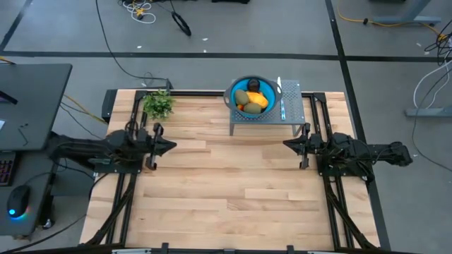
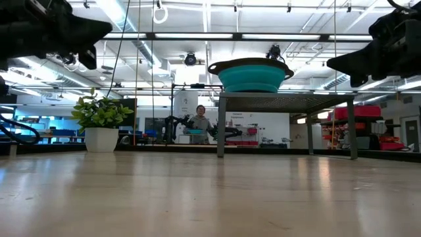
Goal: Pick & Place Fruit
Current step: Return to Home Position
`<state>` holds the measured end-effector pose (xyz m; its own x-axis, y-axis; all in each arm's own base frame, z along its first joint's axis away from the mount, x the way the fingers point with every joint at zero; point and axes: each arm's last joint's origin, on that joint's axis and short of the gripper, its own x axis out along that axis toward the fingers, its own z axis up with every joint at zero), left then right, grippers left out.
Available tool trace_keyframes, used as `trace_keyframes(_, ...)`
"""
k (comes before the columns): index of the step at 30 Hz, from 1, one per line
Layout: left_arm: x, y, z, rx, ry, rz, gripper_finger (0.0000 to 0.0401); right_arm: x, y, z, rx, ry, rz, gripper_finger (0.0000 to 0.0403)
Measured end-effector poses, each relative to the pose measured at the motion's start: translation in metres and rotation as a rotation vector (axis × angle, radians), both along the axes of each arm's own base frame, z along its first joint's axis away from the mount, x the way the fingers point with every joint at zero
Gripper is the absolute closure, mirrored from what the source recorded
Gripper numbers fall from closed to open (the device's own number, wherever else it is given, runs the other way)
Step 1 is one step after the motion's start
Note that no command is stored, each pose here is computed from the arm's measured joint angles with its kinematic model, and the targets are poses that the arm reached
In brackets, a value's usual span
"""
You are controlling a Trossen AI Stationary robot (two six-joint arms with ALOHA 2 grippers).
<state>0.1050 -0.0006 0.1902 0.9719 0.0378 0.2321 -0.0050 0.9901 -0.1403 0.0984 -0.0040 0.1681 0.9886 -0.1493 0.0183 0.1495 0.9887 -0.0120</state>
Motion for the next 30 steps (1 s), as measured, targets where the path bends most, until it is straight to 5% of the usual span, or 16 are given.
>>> trace_keyframes(13,-0.0086,0.0023,-0.0082,-0.047,0.070,0.067,0.0393,0.0003,0.0000,-0.0001,0.059,-0.007,0.002,0.0382)
trace_keyframes(30,-0.0089,0.0031,-0.0072,0.227,0.085,0.153,0.0347,0.0003,0.0000,-0.0002,0.059,-0.005,0.001,0.0382)
